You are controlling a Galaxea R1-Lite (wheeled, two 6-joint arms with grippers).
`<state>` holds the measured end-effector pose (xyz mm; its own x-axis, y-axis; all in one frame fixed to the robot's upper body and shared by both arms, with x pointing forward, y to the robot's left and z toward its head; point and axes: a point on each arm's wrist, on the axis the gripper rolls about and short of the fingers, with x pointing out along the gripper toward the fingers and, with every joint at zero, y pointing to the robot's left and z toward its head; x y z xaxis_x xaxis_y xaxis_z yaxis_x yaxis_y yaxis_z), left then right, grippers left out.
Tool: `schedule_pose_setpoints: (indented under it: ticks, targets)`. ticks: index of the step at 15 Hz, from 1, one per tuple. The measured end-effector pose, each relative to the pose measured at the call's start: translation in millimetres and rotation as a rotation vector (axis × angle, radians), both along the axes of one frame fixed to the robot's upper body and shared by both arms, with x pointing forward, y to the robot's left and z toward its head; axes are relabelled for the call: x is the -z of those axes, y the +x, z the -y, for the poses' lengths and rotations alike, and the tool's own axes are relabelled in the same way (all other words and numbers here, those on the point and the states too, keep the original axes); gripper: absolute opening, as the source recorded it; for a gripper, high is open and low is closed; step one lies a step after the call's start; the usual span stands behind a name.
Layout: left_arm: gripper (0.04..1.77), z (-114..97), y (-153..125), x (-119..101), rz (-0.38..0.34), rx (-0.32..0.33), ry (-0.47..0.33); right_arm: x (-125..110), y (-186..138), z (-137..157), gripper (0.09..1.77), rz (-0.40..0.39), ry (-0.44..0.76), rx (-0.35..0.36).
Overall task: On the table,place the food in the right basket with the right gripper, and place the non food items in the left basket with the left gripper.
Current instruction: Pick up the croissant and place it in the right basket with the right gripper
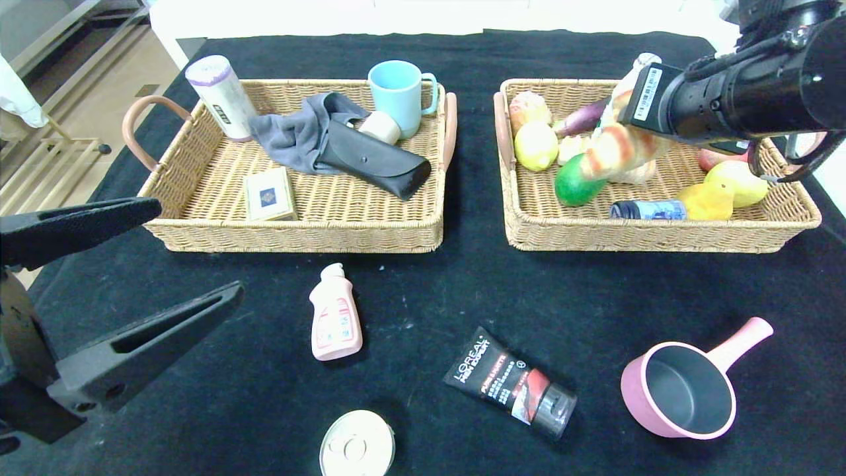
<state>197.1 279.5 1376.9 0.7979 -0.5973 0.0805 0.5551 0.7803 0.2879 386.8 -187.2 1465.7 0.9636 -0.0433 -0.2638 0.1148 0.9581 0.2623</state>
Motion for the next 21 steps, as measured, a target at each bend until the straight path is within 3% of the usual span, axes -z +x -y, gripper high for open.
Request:
schedule_pose_setpoints:
  ticks: [5, 13, 17, 21]
  targets:
    - [1.72, 0.2, 0.4, 1.2, -0.005, 0.0, 0.002, 7.5, 21.0, 7.1, 0.82, 0.017, -0.004, 0.037]
    - [1.72, 0.8, 1.8, 2.2, -0.011, 0.0, 0.005, 13.1, 29.3, 11.4, 0.82, 0.002, -0.004, 0.035]
    - [1.72, 0.8, 1.8, 2.4, -0.011, 0.0, 0.005, 12.9, 28.8, 11.2, 1.19, 0.001, -0.002, 0.027]
    - [1.72, 0.7, 1.5, 2.4, -0.009, 0.0, 0.006, 12.8, 28.2, 10.4, 1.4, 0.001, -0.002, 0.024]
